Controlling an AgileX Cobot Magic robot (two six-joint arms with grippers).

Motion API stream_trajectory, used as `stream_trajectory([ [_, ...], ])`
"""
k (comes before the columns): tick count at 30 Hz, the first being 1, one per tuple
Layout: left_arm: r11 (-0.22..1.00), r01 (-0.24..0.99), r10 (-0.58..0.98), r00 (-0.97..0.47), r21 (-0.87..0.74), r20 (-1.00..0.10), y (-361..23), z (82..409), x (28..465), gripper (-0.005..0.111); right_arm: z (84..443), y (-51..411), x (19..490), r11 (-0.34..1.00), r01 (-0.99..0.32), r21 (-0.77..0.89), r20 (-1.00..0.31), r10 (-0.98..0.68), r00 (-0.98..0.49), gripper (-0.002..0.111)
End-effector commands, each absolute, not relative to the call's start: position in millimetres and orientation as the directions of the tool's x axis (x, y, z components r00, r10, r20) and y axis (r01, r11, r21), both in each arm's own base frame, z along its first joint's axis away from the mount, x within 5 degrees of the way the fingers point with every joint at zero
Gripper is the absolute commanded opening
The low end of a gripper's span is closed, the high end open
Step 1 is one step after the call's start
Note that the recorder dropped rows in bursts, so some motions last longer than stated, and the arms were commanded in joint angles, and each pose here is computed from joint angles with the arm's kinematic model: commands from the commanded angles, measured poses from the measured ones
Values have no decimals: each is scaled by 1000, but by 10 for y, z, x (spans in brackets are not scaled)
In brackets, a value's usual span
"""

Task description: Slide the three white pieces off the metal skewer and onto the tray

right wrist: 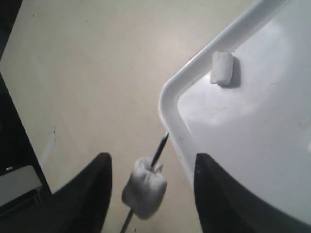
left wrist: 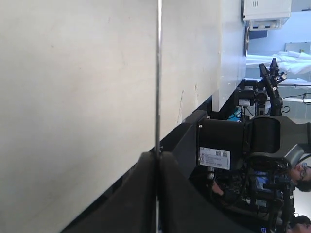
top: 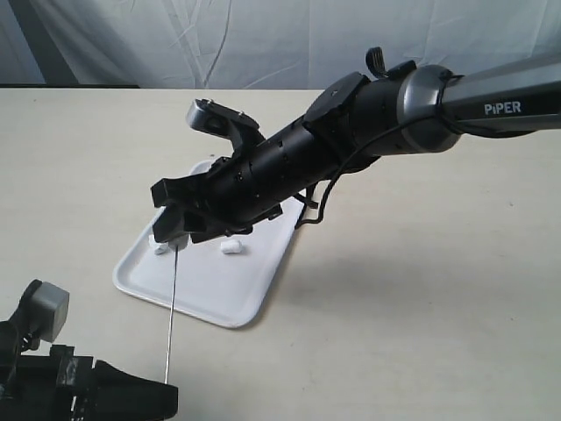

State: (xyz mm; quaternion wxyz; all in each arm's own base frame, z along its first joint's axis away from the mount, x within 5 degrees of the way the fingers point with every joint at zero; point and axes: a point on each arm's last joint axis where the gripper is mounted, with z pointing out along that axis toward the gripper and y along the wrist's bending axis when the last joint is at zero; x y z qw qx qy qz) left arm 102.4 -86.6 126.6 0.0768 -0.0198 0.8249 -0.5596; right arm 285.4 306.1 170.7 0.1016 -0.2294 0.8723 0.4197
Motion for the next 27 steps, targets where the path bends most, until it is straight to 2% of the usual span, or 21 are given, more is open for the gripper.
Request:
stream_trajectory([
  [1,356,68,-140,-982,-932,-125,-869,1286,1052,0,1729,3071,2837,530,-484,696,-363,-322,-874,40],
  [3,356,73,-138,-982,-931,-130,-869,1286,1052,0,1731,3072,2827,524,-484,701,-358,-329,-874,29],
  [6,356,73,-138,-982,-931,-130,-869,1286,1052,0,1733,3073,2818,519,-484,705,-353,-335,-874,22],
  [18,358,80,-87,-989,-930,-119,-873,1273,975,0,1722,3066,2885,557,-484,675,-388,-289,-875,22],
  [27,372,73,-60,-993,-926,-102,-869,1249,906,0,1694,3012,3056,658,-487,575,-487,-204,-849,22],
])
